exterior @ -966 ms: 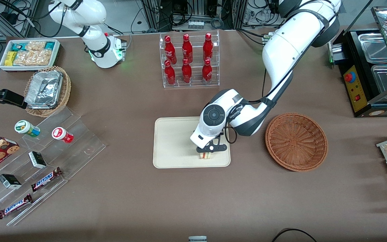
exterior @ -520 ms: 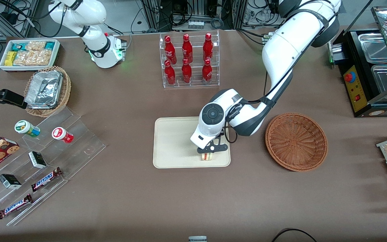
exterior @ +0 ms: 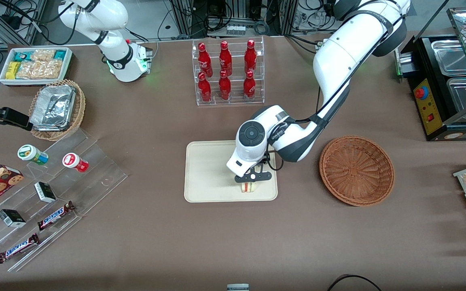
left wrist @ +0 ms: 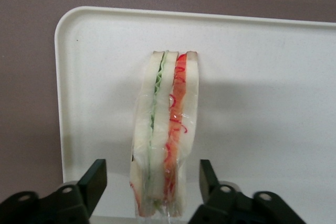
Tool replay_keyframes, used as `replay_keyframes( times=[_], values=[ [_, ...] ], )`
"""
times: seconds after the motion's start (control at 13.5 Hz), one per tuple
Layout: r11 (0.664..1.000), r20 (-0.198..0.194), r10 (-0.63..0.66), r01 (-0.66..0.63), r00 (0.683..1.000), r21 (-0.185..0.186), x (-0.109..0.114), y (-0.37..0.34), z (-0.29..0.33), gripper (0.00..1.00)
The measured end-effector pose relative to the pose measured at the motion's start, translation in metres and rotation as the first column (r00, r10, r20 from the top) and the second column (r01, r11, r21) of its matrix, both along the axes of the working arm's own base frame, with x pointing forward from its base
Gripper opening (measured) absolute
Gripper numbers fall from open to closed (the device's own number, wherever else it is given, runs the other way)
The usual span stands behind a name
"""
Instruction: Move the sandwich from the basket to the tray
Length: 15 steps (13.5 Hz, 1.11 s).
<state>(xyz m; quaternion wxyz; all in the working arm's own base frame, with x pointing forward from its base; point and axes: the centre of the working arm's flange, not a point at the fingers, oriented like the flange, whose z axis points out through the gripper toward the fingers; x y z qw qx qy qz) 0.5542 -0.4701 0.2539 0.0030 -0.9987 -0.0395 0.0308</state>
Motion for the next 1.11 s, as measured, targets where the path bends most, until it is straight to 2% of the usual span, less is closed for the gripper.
replay_keyframes(
  times=[0.07, 0.15, 0.45, 0.67, 0.82, 0.97, 1.11],
  values=[
    [1.0, 0.002, -0.001, 0.001, 1.0, 0.001, 0.0, 0.0, 0.0, 0.95],
    [1.0, 0.003, -0.001, 0.001, 1.0, 0.002, 0.0, 0.0, 0.0, 1.0],
    [1.0, 0.013, 0.0, 0.0, 1.0, -0.001, 0.003, 0.0, 0.004, 1.0],
    [1.0, 0.043, 0.01, -0.009, 0.999, -0.011, 0.011, 0.002, 0.027, 1.0],
    [1.0, 0.052, 0.014, -0.015, 0.999, 0.014, 0.013, 0.008, 0.051, 1.0],
    [0.999, 0.079, 0.045, -0.047, 0.996, 0.024, 0.022, 0.021, 0.08, 1.0],
    [0.995, 0.123, 0.101, -0.103, 0.987, 0.011, 0.045, 0.053, 0.113, 1.0]
  ],
)
